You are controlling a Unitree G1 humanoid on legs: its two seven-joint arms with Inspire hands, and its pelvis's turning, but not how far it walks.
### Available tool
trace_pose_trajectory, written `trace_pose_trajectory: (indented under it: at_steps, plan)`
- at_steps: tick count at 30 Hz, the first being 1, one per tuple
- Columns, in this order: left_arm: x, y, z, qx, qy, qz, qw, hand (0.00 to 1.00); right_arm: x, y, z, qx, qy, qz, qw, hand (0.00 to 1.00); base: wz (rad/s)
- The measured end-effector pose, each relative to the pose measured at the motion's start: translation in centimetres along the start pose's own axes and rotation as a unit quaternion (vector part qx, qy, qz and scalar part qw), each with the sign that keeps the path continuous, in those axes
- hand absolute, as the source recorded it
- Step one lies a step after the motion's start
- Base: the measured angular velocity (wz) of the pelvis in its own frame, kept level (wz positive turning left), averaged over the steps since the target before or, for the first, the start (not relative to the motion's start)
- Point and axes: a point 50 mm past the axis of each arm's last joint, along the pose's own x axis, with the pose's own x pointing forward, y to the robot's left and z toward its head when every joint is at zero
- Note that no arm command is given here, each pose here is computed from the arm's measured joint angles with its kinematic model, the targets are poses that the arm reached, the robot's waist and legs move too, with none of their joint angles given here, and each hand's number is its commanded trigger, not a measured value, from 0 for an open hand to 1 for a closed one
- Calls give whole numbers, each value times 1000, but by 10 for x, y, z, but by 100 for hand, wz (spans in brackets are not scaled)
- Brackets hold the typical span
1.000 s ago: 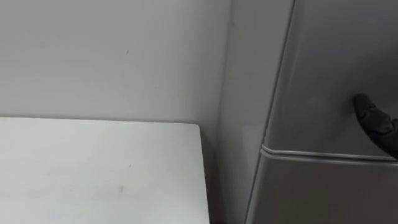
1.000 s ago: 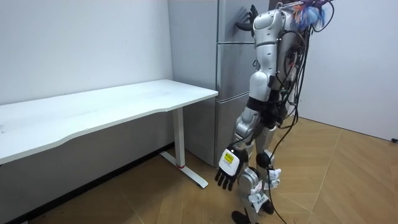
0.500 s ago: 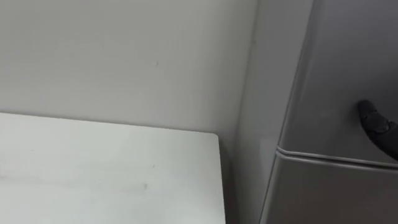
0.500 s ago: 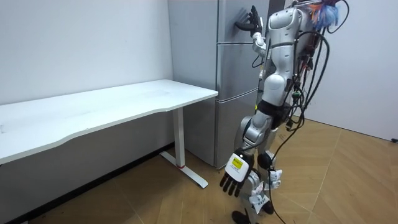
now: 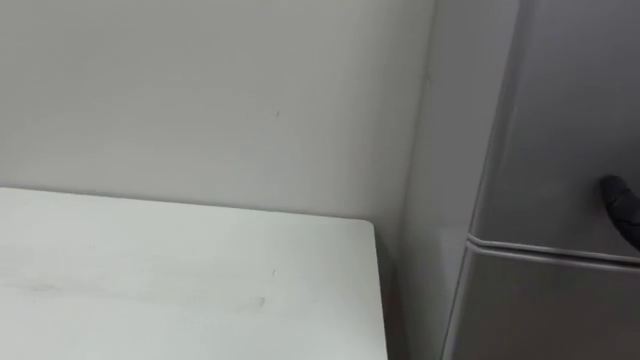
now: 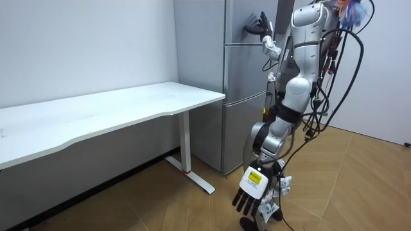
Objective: Put the bottle in the upper fridge
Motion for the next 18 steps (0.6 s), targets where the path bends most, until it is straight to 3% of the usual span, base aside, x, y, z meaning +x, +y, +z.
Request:
trace_pose_trajectory:
  at_steps: [9, 18]
  plan:
    - [-2, 6, -5, -23, -19, 11, 1000, 0, -1, -17, -2, 6, 26, -2, 1000, 0, 2]
    - [-2, 17, -5, -61, -22, 32, 997, 0, 7, -75, -17, 0, 107, -127, 986, 0, -7]
